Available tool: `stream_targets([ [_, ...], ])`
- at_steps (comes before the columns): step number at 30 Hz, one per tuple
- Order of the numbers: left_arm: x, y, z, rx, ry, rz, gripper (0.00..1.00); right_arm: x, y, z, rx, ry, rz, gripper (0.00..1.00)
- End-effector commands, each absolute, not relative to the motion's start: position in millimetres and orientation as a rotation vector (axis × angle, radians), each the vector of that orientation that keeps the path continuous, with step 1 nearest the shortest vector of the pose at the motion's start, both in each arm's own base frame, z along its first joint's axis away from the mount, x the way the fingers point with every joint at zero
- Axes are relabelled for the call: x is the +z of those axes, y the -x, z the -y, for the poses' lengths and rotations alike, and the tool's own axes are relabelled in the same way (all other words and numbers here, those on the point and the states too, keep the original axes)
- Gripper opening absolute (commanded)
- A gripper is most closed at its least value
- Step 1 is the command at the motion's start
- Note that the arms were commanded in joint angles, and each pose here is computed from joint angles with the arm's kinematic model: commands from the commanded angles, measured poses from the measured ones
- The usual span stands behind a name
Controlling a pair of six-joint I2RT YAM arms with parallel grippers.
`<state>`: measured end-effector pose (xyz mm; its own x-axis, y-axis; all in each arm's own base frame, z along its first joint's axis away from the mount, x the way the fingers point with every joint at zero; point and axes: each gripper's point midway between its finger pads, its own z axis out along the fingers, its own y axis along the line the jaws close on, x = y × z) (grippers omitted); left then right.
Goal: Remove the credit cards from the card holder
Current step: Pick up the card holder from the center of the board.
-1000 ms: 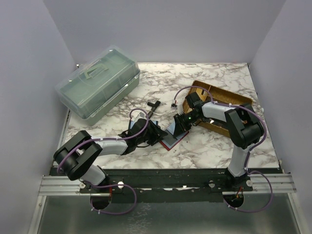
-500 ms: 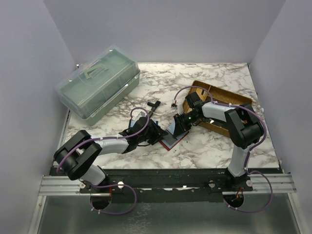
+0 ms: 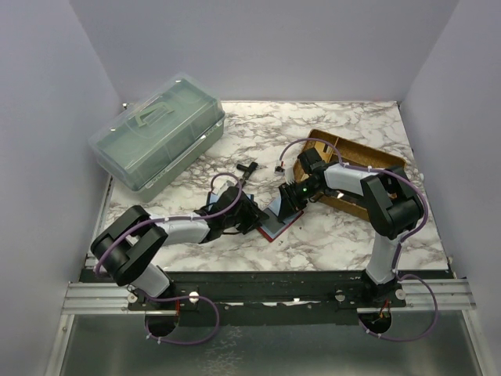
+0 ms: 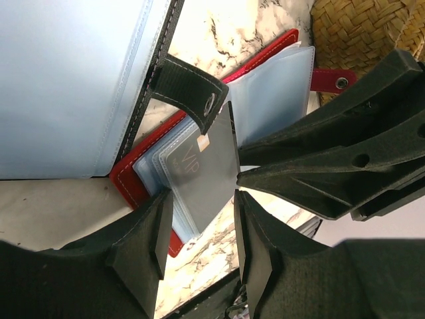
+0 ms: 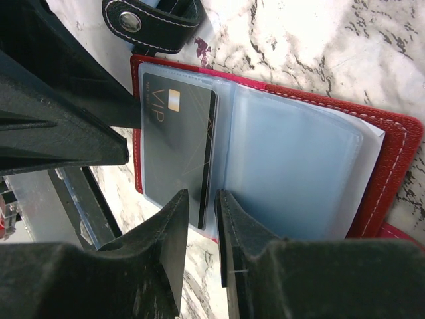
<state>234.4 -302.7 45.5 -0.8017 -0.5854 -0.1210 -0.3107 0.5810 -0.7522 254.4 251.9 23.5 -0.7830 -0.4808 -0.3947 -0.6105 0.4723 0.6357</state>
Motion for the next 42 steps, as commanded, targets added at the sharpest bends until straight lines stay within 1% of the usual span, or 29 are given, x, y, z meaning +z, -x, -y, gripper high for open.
stream_targets([
  [1, 43.7, -237.7, 308.9, -1.053, 0.718, -2.472, 0.47, 11.3, -260.0, -248.1, 1.135, 0.964, -2.584, 0.31],
  [12, 51.8, -245.5, 319.2, -1.084, 0.677, -2.455, 0.45, 14.2, -255.9, -250.9, 1.180, 0.953, -2.582, 0.33],
  [20, 59.2, -247.0, 319.9, -1.112, 0.673, -2.428, 0.37, 11.0, -255.9, -249.0, 1.166, 0.949, -2.593, 0.32],
  [31, 74.0, -245.7, 319.5, -1.153, 0.675, -2.397, 0.38, 11.9, -255.8, -249.4, 1.167, 0.952, -2.590, 0.32],
  [42, 73.5, -243.2, 319.4, -1.128, 0.672, -2.434, 0.38, 12.7, -256.4, -249.9, 1.168, 0.952, -2.590, 0.32],
])
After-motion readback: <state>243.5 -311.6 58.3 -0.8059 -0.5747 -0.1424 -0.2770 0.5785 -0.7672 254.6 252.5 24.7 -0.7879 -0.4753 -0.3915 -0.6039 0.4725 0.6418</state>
